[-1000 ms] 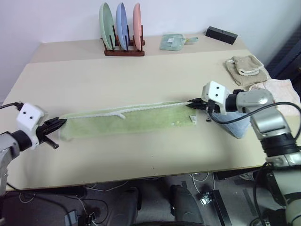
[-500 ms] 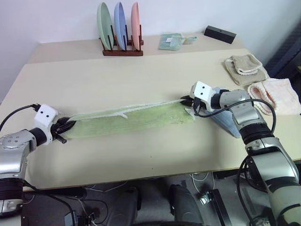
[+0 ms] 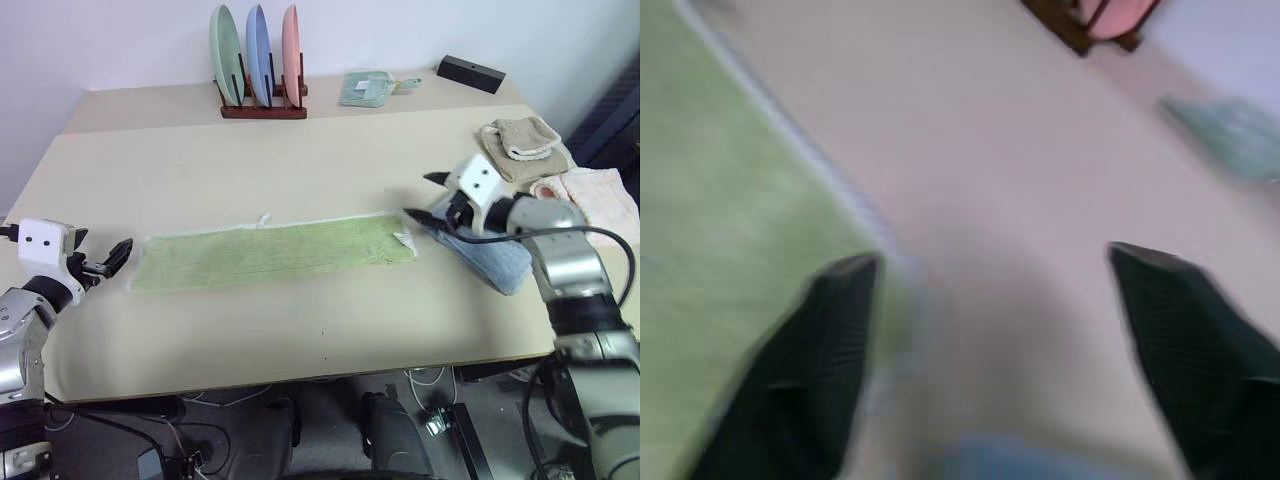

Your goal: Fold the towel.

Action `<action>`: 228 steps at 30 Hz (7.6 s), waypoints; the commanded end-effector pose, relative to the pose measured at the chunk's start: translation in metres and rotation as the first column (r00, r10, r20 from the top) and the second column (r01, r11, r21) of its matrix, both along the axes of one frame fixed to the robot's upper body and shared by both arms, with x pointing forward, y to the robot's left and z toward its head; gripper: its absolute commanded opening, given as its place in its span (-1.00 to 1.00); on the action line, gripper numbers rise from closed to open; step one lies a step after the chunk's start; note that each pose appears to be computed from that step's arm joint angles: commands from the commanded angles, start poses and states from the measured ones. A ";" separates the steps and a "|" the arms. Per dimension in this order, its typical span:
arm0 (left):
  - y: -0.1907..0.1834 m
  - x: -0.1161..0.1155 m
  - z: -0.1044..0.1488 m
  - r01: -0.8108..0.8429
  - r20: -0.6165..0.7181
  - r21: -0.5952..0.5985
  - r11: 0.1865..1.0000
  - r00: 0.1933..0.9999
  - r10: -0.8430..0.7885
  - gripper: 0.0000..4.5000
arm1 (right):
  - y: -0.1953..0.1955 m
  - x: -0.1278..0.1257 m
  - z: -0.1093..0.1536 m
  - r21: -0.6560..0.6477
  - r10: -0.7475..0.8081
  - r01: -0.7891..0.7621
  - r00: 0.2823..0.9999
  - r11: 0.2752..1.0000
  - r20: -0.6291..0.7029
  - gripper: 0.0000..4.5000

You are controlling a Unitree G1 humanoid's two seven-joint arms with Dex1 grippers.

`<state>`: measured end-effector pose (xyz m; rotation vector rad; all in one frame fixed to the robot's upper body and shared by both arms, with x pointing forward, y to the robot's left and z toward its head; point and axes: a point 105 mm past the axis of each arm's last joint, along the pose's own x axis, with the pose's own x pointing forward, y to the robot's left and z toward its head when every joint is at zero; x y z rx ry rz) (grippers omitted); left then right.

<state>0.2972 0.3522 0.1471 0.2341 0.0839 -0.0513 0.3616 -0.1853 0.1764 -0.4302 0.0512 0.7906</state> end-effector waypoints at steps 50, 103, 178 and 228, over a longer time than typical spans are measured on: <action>-0.243 -0.023 -0.001 0.715 0.016 -0.033 0.698 0.699 -0.715 0.77 | 0.042 -0.035 0.022 0.219 -0.275 0.309 0.946 0.925 -0.171 -0.99; -0.156 -0.029 -0.006 0.414 0.048 -0.183 0.892 0.910 -0.413 0.77 | 0.136 -0.017 -0.016 -0.026 0.147 -0.146 0.989 0.989 0.032 -0.98; -0.222 0.000 -0.014 0.711 -0.221 0.058 0.700 0.693 -0.686 -0.99 | 0.131 -0.047 -0.015 -0.065 0.327 -0.321 0.938 0.945 0.117 1.00; -0.135 0.018 -0.066 0.332 -0.206 -0.046 0.942 0.920 -0.334 -0.98 | 0.229 -0.015 -0.084 0.060 0.240 -0.233 0.954 0.971 -0.182 -0.99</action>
